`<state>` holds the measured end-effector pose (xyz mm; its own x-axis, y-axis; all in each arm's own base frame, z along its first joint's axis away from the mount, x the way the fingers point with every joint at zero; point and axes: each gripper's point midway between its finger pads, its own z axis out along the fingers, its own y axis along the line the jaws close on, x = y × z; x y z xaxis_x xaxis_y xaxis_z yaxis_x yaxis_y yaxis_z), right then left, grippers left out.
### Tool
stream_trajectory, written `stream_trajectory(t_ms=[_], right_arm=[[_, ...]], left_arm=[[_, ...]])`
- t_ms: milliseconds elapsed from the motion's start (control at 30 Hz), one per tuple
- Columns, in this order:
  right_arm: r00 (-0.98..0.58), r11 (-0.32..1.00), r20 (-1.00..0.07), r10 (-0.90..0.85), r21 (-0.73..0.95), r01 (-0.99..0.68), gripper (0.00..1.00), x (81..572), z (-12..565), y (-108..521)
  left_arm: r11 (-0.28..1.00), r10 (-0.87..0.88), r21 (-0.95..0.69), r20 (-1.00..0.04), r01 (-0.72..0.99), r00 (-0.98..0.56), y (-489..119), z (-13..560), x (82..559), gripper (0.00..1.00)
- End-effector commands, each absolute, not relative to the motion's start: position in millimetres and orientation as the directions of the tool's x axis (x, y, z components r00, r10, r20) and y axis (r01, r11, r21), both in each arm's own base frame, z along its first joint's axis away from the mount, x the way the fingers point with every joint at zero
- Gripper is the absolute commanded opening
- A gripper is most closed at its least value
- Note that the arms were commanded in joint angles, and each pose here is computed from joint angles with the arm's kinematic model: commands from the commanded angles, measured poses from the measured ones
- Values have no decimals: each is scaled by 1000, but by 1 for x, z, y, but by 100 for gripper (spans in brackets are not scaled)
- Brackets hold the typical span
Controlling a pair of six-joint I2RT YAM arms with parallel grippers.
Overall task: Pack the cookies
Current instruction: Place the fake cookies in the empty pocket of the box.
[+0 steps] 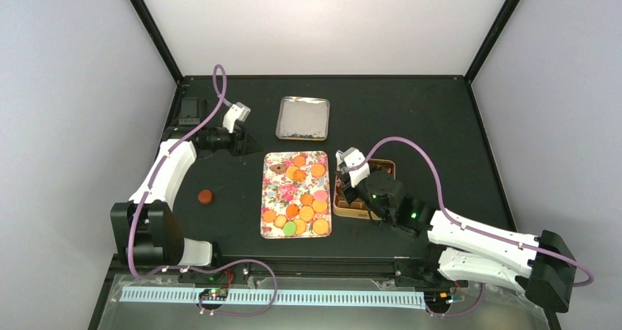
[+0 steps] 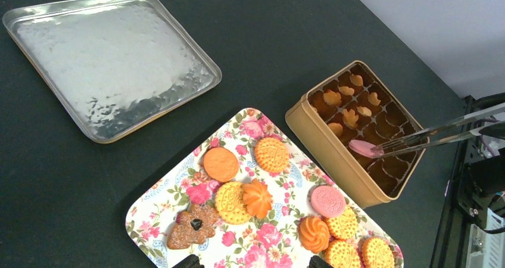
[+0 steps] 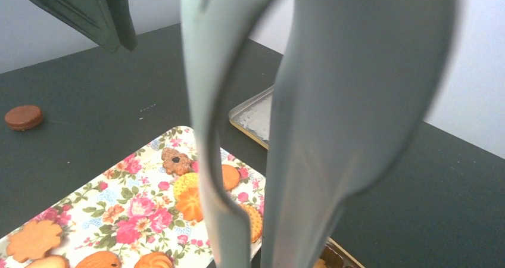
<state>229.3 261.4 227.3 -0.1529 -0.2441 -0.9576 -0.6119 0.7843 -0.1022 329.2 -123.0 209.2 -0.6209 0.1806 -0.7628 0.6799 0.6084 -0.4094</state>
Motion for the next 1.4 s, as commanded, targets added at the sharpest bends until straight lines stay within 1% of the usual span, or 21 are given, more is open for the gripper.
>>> stream_trajectory(t_ms=[0, 200, 433, 667, 1367], right_arm=[[-136, 834, -974, -181, -79, -546, 13, 243, 247, 252], [-152, 855, -978, -140, -42, -517, 9, 251, 250, 244], [-151, 853, -986, -68, 21, -522, 1, 251, 264, 239], [-165, 852, -986, -28, 63, -519, 1, 254, 268, 232], [-227, 859, -969, -102, 29, -512, 1, 257, 223, 232]], left_arm=[[584, 182, -398, -785, 707, -593, -128, 224, 331, 48], [584, 182, -396, -787, 709, -590, -128, 227, 332, 48], [584, 180, -399, -785, 707, -592, -128, 226, 331, 48], [581, 179, -397, -789, 710, -588, -128, 228, 331, 48], [575, 183, -395, -791, 716, -584, -129, 230, 330, 48]])
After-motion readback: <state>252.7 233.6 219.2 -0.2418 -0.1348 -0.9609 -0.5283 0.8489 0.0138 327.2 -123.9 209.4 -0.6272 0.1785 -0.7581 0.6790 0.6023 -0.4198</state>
